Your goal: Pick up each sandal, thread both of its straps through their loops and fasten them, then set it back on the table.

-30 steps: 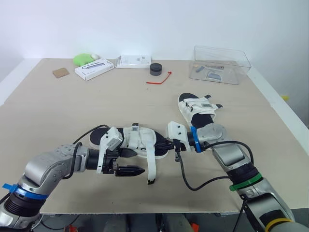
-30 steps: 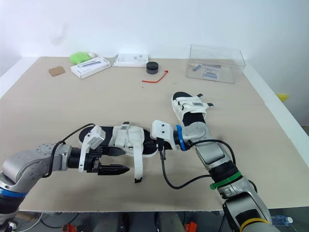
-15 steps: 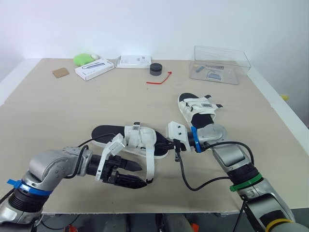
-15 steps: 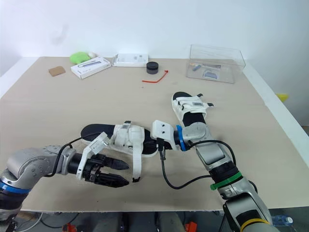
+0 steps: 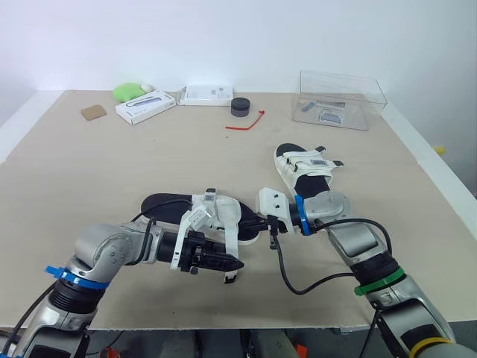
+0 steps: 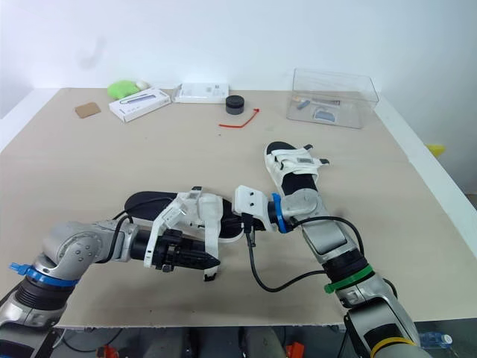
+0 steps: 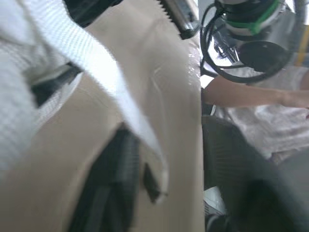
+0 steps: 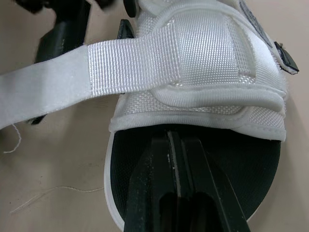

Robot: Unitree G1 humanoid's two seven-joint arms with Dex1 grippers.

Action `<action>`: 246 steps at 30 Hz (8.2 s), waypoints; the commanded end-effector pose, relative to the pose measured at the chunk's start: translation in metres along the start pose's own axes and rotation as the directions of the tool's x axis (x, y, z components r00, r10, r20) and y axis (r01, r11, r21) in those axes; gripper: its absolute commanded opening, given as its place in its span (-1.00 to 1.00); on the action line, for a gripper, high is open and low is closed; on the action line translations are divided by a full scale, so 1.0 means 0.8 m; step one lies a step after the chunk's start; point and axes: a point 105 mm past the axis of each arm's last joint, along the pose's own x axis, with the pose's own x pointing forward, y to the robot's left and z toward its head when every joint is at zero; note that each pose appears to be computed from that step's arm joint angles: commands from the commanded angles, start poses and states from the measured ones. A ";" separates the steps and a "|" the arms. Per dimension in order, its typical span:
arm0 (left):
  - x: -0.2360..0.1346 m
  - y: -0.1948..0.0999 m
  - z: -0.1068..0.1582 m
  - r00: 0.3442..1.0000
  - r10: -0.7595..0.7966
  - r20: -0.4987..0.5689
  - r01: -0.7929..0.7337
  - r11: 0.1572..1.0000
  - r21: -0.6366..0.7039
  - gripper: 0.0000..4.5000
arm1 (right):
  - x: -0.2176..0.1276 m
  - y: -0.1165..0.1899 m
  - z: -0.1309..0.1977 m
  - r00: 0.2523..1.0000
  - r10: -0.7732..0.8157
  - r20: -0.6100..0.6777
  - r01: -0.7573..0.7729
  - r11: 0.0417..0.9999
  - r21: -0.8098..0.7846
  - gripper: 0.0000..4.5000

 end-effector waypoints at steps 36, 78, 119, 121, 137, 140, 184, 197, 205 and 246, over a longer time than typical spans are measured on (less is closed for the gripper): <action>-0.057 0.031 0.129 0.990 -0.142 0.026 0.140 0.988 0.060 -0.99 | -0.008 -0.006 0.001 0.999 -0.045 -0.012 0.045 0.999 -0.017 -1.00; -0.043 0.026 0.133 0.979 -0.194 -0.066 0.198 0.979 0.058 -0.99 | -0.008 -0.006 0.000 0.999 -0.051 -0.019 0.051 0.998 -0.022 -1.00; -0.032 0.054 0.098 0.969 -0.114 -0.217 0.159 0.966 0.202 -0.99 | -0.006 -0.005 0.000 0.999 -0.043 -0.022 0.042 0.999 -0.027 -1.00; -0.030 0.047 0.097 0.965 -0.129 -0.228 0.179 0.961 0.211 -0.99 | -0.007 -0.005 0.000 0.999 -0.043 -0.023 0.042 0.999 -0.027 -1.00; -0.038 0.042 0.102 0.973 -0.091 -0.213 0.149 0.950 0.275 -0.05 | -0.006 -0.005 0.000 0.999 -0.036 -0.023 0.035 0.999 -0.032 -1.00; -0.036 0.042 0.133 0.991 -0.077 -0.108 0.108 0.939 0.326 0.15 | -0.006 -0.005 0.000 0.999 -0.034 -0.024 0.033 0.999 -0.035 -1.00; -0.087 -0.048 0.035 0.951 -0.109 -0.288 0.240 0.847 0.474 0.95 | -0.009 -0.009 -0.005 0.999 -0.025 -0.034 0.024 0.999 -0.033 -1.00; -0.053 -0.001 0.012 0.995 0.098 0.026 -0.100 0.924 0.368 0.95 | -0.006 -0.005 -0.003 0.999 -0.019 -0.027 0.018 0.999 -0.033 -1.00; -0.038 0.008 -0.009 0.988 0.137 0.069 -0.152 0.925 0.349 0.95 | -0.007 -0.004 -0.004 0.999 -0.018 -0.032 0.017 0.999 -0.037 -1.00; -0.052 -0.025 -0.045 0.993 0.082 -0.084 -0.004 0.743 0.669 -0.60 | -0.003 -0.009 -0.001 1.000 -0.001 -0.029 0.000 0.999 -0.048 -1.00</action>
